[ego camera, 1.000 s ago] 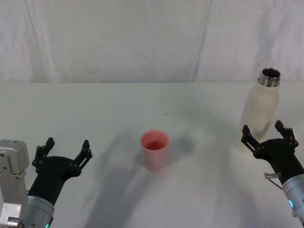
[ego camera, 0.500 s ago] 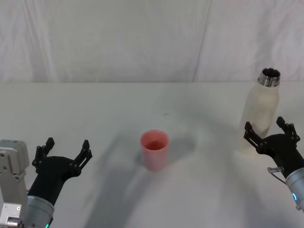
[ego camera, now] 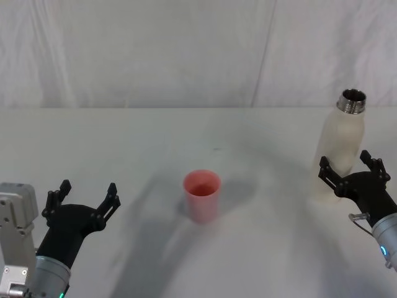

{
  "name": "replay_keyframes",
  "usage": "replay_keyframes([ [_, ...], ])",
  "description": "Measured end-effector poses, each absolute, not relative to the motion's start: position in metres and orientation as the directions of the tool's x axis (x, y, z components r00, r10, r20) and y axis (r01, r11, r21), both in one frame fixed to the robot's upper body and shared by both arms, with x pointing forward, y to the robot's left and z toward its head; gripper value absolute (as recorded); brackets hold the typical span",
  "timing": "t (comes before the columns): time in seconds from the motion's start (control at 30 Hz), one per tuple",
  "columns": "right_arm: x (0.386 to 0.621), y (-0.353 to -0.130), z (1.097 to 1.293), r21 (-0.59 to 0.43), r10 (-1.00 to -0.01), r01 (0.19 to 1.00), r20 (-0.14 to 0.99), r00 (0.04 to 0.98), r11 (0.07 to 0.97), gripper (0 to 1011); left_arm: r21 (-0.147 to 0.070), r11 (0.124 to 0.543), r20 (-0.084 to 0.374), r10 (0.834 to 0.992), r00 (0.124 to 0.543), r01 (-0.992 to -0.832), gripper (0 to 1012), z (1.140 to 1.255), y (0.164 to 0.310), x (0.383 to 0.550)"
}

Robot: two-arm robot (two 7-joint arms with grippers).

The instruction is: Grasp the thermos with one hand and pour water into the cup lid.

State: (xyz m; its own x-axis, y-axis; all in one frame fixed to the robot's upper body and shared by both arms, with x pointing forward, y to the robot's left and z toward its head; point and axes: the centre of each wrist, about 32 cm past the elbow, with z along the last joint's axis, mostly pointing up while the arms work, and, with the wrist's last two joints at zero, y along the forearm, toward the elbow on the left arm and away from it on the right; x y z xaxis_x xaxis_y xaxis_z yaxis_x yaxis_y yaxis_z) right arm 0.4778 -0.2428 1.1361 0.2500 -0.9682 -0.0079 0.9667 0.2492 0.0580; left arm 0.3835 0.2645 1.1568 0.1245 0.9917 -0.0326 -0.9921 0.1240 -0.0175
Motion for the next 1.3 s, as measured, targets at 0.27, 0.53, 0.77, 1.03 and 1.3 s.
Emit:
replay_keyframes([
  [0.27, 0.484, -0.243, 1.135, 0.055, -0.967, 0.966, -0.007, 0.254, 0.253, 1001, -0.018, 0.124, -0.033, 0.992, 0.125, -0.992, 1001, 1.157, 0.265, 0.384],
  [0.53, 0.491, -0.243, 1.135, 0.052, -0.965, 0.963, -0.003, 0.264, 0.263, 1001, -0.018, 0.124, -0.033, 0.992, 0.125, -0.992, 1001, 1.157, 0.265, 0.384],
  [0.77, 0.497, -0.243, 1.137, 0.052, -0.963, 0.962, 0.0, 0.268, 0.268, 1001, -0.017, 0.124, -0.033, 0.992, 0.125, -0.992, 1001, 1.157, 0.265, 0.384],
  [1.03, 0.503, -0.243, 1.136, 0.051, -0.963, 0.962, 0.0, 0.27, 0.27, 1001, -0.018, 0.124, -0.033, 0.992, 0.125, -0.992, 1001, 1.157, 0.265, 0.384],
  [1.3, 0.508, -0.243, 1.137, 0.051, -0.962, 0.961, -0.002, 0.274, 0.273, 1001, -0.018, 0.124, -0.033, 0.992, 0.124, -0.992, 1001, 1.157, 0.265, 0.384],
])
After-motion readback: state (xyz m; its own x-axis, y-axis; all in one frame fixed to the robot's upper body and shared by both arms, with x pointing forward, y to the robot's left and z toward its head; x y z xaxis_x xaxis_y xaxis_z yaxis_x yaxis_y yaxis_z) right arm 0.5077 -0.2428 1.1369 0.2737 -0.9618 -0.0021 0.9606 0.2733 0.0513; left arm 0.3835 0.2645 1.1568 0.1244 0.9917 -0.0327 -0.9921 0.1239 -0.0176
